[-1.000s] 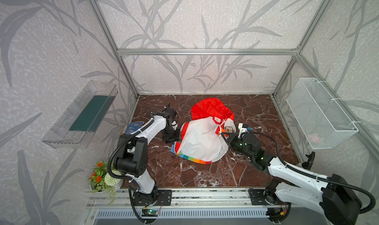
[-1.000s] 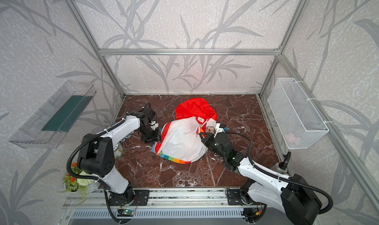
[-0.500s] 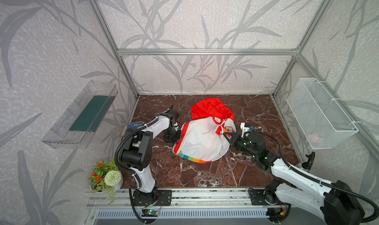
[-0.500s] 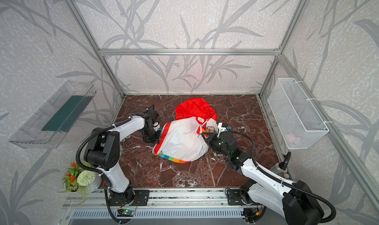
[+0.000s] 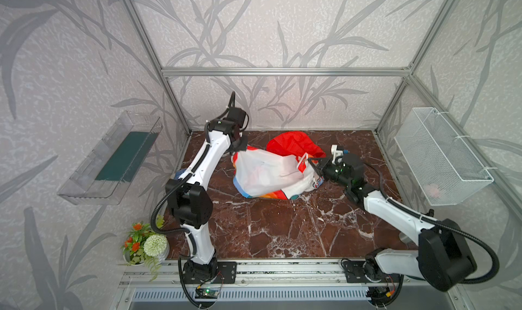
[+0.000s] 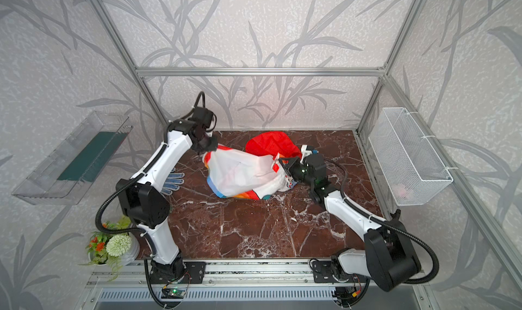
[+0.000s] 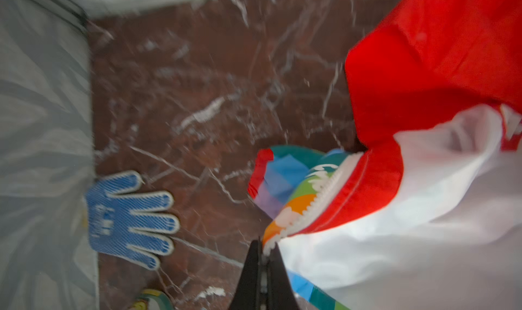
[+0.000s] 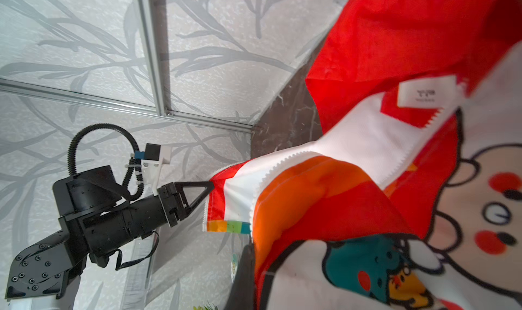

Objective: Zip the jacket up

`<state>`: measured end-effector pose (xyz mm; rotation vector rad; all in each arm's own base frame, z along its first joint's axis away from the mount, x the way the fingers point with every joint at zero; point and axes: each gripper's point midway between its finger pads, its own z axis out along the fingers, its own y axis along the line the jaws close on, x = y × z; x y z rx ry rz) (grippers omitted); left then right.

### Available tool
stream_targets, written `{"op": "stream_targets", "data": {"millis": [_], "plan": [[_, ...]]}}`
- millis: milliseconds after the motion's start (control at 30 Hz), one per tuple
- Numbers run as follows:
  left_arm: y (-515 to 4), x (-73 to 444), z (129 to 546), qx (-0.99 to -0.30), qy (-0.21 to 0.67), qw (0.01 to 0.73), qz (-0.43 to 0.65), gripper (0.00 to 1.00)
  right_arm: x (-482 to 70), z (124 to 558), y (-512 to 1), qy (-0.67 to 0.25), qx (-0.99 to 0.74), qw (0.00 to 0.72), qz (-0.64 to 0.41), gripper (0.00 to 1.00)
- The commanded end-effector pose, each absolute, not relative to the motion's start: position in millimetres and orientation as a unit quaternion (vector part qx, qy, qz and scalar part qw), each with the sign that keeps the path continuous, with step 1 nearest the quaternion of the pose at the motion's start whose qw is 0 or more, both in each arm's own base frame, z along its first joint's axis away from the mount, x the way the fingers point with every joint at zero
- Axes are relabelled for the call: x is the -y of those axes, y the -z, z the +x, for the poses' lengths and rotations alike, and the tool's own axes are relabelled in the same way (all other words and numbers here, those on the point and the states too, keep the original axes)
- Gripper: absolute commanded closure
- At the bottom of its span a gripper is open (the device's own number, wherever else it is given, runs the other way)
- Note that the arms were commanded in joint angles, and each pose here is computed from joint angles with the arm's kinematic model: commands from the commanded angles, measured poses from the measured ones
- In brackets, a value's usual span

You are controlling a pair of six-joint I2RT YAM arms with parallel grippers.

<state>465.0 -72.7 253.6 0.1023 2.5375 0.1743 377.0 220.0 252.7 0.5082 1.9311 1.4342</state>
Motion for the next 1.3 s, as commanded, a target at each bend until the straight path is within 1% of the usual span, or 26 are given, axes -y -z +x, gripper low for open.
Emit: {"op": "stream_targets", "data": {"millis": [0, 67, 167, 233, 300, 333, 367, 400, 433, 467, 533, 567, 633, 733, 867, 933, 1033, 1067, 1133, 1200, 1267], "plan": [[-288.9, 42.6, 458.0, -0.943, -0.158, 0.289, 0.054, 1.00, -231.0, 384.6, -316.1, -0.594, -0.706, 0.367, 0.118, 1.00], [-299.3, 55.9, 454.1, -0.940, -0.142, 0.303, 0.067, 1.00, -232.9, 383.5, -319.4, -0.594, -0.709, 0.363, 0.110, 1.00], [-278.4, 101.3, 430.4, -0.943, -0.107, 0.289, 0.123, 1.00, -223.9, 373.3, -286.7, -0.574, -0.729, 0.345, 0.140, 1.00], [-239.0, 145.9, 403.9, -0.946, -0.069, 0.262, 0.180, 1.00, -214.7, 360.8, -253.3, -0.561, -0.740, 0.331, 0.169, 1.00], [-203.1, 182.4, 377.5, -0.952, -0.023, 0.233, 0.198, 1.00, -208.3, 347.0, -222.8, -0.556, -0.747, 0.310, 0.193, 1.00], [-180.4, 196.0, 361.5, -0.958, -0.003, 0.206, 0.202, 1.00, -206.0, 340.1, -211.1, -0.555, -0.749, 0.301, 0.200, 1.00], [-164.7, 204.2, 349.8, -0.961, 0.003, 0.186, 0.202, 0.94, -204.3, 333.8, -202.1, -0.554, -0.752, 0.294, 0.204, 1.00], [-149.4, 208.5, 337.6, -0.966, 0.002, 0.160, 0.201, 0.69, -202.7, 326.8, -193.3, -0.551, -0.756, 0.285, 0.207, 1.00], [-136.4, 210.7, 325.5, -0.969, 0.001, 0.135, 0.205, 0.55, -200.8, 320.8, -188.2, -0.548, -0.760, 0.281, 0.208, 1.00], [-130.1, 210.8, 317.5, -0.970, -0.001, 0.124, 0.208, 0.50, -198.8, 315.6, -184.7, -0.544, -0.763, 0.278, 0.209, 1.00], [-129.3, 209.6, 304.5, -0.970, 0.005, 0.123, 0.209, 0.43, -194.1, 306.7, -182.1, -0.532, -0.772, 0.279, 0.207, 1.00], [-133.7, 210.3, 301.3, -0.971, 0.020, 0.130, 0.198, 0.41, -191.9, 303.9, -181.7, -0.525, -0.777, 0.280, 0.206, 1.00], [-154.1, 219.7, 296.7, -0.973, 0.078, 0.154, 0.153, 0.36, -187.5, 299.4, -180.2, -0.510, -0.786, 0.287, 0.202, 1.00], [-164.5, 233.5, 285.7, -0.971, 0.162, 0.161, 0.077, 0.35, -183.0, 295.4, -175.9, -0.501, -0.789, 0.290, 0.206, 1.00], [-133.5, 222.6, 273.8, -0.962, 0.218, 0.151, -0.059, 0.35, -185.6, 293.0, -171.4, -0.509, -0.787, 0.279, 0.207, 1.00], [-116.3, 214.3, 274.5, -0.945, 0.264, 0.143, -0.131, 0.36, -188.4, 291.4, -170.8, -0.515, -0.787, 0.271, 0.203, 1.00], [-106.4, 209.5, 283.4, -0.901, 0.351, 0.143, -0.212, 0.38, -191.1, 287.8, -171.2, -0.520, -0.789, 0.262, 0.197, 1.00], [-104.6, 206.1, 284.7, -0.893, 0.360, 0.144, -0.230, 0.39, -191.3, 286.5, -171.7, -0.521, -0.789, 0.261, 0.195, 1.00], [-101.6, 197.7, 282.3, -0.892, 0.349, 0.148, -0.246, 0.38, -189.9, 283.1, -169.4, -0.518, -0.791, 0.259, 0.196, 1.00], [-94.8, 191.4, 278.0, -0.894, 0.337, 0.143, -0.259, 0.38, -186.5, 281.1, -165.8, -0.514, -0.791, 0.262, 0.203, 1.00], [-85.1, 189.3, 275.6, -0.887, 0.342, 0.134, -0.280, 0.38, -181.9, 280.9, -162.8, -0.508, -0.790, 0.271, 0.211, 1.00]]}}
